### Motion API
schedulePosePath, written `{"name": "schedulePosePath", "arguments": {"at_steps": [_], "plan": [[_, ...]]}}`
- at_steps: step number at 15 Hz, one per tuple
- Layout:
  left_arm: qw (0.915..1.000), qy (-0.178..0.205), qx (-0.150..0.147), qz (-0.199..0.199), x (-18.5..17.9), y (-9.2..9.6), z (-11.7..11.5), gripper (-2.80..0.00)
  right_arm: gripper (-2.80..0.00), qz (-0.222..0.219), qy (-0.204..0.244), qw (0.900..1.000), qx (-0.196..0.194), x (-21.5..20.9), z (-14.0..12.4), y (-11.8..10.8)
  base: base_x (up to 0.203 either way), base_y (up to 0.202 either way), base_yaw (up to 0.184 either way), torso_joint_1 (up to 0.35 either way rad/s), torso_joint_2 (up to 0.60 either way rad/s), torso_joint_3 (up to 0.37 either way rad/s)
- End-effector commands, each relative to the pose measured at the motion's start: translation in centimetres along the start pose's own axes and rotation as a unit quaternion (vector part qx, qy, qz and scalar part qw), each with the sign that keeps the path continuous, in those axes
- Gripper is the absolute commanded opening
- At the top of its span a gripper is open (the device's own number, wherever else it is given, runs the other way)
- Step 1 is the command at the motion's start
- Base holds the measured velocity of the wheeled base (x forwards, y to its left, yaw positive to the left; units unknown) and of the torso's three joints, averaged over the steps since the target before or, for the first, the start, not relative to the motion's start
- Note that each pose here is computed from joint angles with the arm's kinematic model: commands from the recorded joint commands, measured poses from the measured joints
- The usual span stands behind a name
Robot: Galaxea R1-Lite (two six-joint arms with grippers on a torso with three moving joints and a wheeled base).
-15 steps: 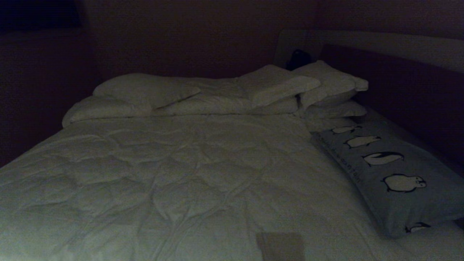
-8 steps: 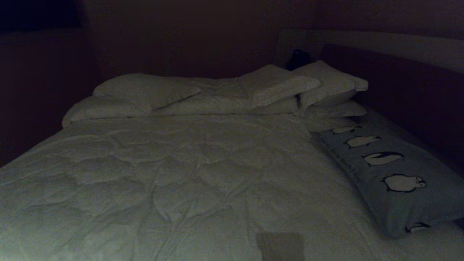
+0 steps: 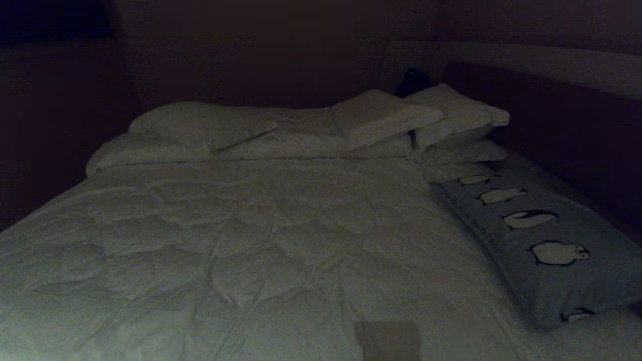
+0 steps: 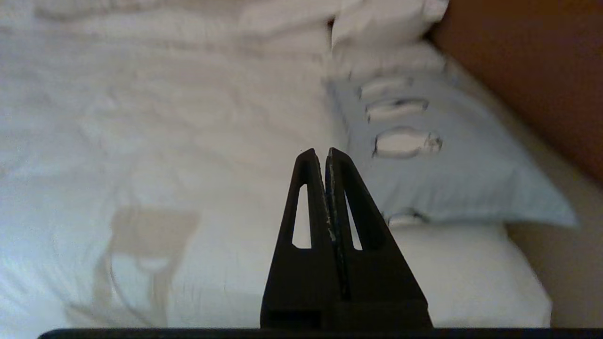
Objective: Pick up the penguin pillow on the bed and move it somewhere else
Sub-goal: Move to the foot of the bed
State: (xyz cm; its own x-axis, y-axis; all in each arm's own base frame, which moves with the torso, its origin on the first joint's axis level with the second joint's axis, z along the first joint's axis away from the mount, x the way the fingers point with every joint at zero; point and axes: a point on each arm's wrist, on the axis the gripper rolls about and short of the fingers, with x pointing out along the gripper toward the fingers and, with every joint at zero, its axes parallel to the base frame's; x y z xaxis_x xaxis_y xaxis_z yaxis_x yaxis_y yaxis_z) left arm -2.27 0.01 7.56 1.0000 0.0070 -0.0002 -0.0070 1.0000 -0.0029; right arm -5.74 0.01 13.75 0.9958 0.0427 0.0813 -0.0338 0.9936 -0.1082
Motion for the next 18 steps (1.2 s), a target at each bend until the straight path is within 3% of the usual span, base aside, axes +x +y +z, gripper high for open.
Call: {"name": "schedulePosePath", "arguments": {"at_steps": [1, 10, 18], "plan": [[1.0, 0.0, 0.001, 0.0, 0.0, 0.0, 0.0, -2.8, -2.8, 0.003, 0.016, 1.0, 0.0, 0.3, -0.8, 0.1, 0.0, 0.0, 0.0, 0.0, 0.0, 0.0], [1.0, 0.0, 0.001, 0.0, 0.0, 0.0, 0.0, -2.8, -2.8, 0.009, 0.078, 0.997, 0.009, 1.6, -4.2, 0.4, 0.0, 0.0, 0.0, 0.0, 0.0, 0.0], [1.0, 0.0, 0.0, 0.0, 0.0, 0.0, 0.0, -2.8, -2.8, 0.008, 0.104, 0.994, 0.019, 2.0, -5.8, 0.5, 0.0, 0.0, 0.0, 0.0, 0.0, 0.0]]}}
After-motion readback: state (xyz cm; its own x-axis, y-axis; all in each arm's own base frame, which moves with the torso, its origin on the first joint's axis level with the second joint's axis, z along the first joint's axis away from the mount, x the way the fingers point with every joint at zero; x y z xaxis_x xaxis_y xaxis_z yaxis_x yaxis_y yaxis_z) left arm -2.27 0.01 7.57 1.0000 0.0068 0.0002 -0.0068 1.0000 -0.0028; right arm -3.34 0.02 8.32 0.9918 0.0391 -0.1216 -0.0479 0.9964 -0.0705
